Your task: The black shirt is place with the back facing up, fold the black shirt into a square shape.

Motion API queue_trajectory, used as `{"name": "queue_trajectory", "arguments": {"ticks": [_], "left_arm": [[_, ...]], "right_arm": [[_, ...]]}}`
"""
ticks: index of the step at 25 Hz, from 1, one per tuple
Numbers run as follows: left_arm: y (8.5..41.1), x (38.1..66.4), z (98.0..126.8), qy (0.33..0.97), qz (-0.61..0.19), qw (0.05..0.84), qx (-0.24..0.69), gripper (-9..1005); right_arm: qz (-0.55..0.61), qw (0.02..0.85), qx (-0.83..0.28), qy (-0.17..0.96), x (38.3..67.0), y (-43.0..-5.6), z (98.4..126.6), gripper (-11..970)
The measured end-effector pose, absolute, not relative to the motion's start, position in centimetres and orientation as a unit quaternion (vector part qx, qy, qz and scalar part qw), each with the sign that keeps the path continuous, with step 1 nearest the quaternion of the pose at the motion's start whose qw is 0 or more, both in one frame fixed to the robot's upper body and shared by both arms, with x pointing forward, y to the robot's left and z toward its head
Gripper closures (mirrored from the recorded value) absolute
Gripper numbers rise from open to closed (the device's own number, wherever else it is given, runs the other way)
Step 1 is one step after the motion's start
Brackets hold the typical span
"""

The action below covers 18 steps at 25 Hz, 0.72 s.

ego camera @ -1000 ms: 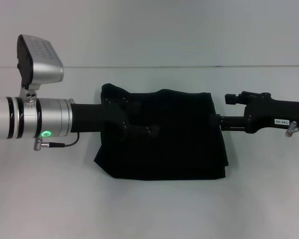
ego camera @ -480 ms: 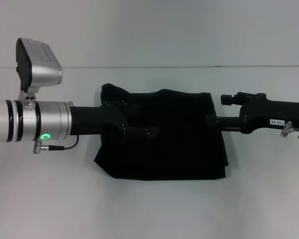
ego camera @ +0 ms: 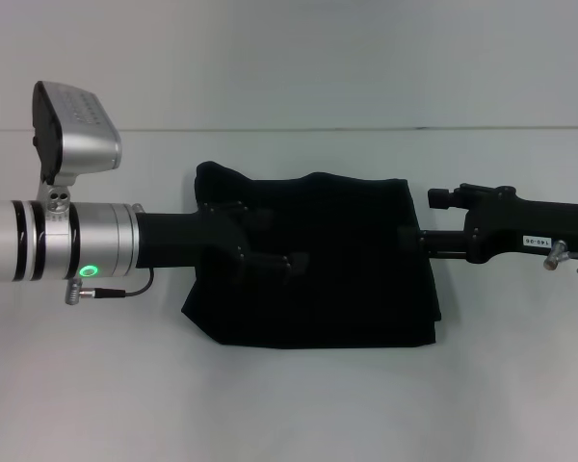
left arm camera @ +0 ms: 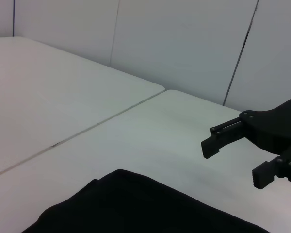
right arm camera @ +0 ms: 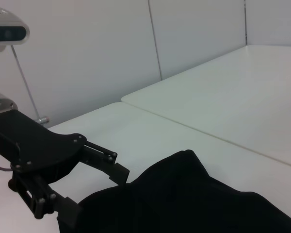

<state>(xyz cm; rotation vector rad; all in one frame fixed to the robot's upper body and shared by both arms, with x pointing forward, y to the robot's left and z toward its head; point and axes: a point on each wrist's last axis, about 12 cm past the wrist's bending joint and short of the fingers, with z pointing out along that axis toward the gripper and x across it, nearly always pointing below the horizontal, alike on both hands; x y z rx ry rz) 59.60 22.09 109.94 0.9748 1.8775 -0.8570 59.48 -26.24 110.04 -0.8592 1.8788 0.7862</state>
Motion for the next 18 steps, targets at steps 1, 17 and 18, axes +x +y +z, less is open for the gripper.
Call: {"name": "queue_trajectory", "arguments": {"ticks": [1,17,18], "left_arm": [[22.14,59.57,109.9,0.748,-0.341,0.416,0.387,70],[22.44,59.46,109.9,0.756,-0.347,0.41,0.373,91],[22.45,59.46,109.9,0.756,-0.347,0.411,0.373,91]], "right_arm": [[0.319,0.448,-0.346,0.76,59.47,-26.24,110.04,72],[0.324,0.444,-0.341,0.763,59.35,-26.38,109.99,72],[0.323,0.444,-0.341,0.763,59.36,-26.42,110.0,72]]}}
